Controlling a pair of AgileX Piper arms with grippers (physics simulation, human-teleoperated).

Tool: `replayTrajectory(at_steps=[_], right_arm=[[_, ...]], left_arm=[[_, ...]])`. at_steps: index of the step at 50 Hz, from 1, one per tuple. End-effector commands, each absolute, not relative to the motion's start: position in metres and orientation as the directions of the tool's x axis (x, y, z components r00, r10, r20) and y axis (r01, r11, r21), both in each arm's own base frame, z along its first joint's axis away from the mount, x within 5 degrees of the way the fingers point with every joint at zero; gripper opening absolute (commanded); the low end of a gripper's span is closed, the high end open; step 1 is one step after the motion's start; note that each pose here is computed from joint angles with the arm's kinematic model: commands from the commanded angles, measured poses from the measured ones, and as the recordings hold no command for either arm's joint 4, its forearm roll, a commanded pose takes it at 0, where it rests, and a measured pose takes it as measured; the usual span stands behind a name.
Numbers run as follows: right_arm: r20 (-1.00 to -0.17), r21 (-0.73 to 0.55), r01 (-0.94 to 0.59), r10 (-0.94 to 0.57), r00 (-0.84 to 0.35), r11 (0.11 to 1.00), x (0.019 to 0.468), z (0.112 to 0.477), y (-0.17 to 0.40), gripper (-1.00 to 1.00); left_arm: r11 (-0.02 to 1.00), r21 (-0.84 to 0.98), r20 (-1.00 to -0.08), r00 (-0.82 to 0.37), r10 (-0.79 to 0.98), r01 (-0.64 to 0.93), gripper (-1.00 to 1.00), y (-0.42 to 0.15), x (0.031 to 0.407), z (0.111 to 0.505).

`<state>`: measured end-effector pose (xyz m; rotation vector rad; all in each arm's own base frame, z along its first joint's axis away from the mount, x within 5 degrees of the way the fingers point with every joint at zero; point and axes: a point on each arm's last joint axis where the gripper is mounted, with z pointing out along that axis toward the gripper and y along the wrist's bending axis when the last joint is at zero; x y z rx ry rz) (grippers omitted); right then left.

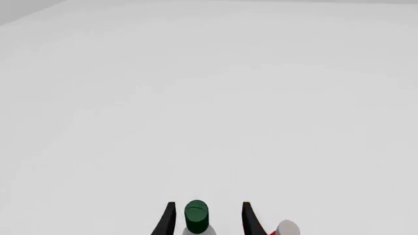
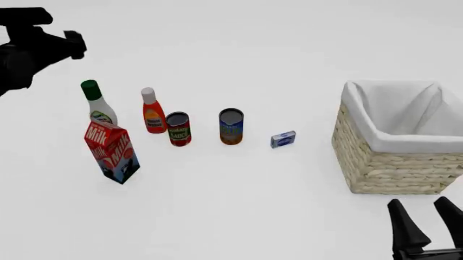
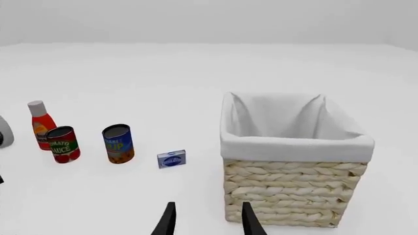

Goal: Pick the salad dressing and place it in the basket.

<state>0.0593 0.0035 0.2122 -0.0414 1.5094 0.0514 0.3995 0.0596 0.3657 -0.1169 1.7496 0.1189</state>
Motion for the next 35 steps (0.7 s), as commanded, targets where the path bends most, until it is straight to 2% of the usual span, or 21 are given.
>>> replayTrajectory(at_steps=[1,11,35], right_arm=[[-0.998,0.008,-0.066,0.011,0.054,0.998,0.061,0.212,0.004,1.00],[-0.999,0.011,-0.072,0.014,0.044,0.997,0.066,0.213,0.005,1.00],[-0.999,0.008,-0.077,0.010,0.033,0.997,0.072,0.213,0.006,1.00]], left_arm=[[0.985,0.002,-0.972,-0.231,-0.038,-0.171,1.00,0.075,0.428,0.346],[0.980,0.007,-0.962,-0.269,-0.048,-0.200,1.00,0.093,0.449,0.322],[0.981,-0.003,-0.941,-0.331,-0.069,-0.194,1.00,0.094,0.478,0.284]])
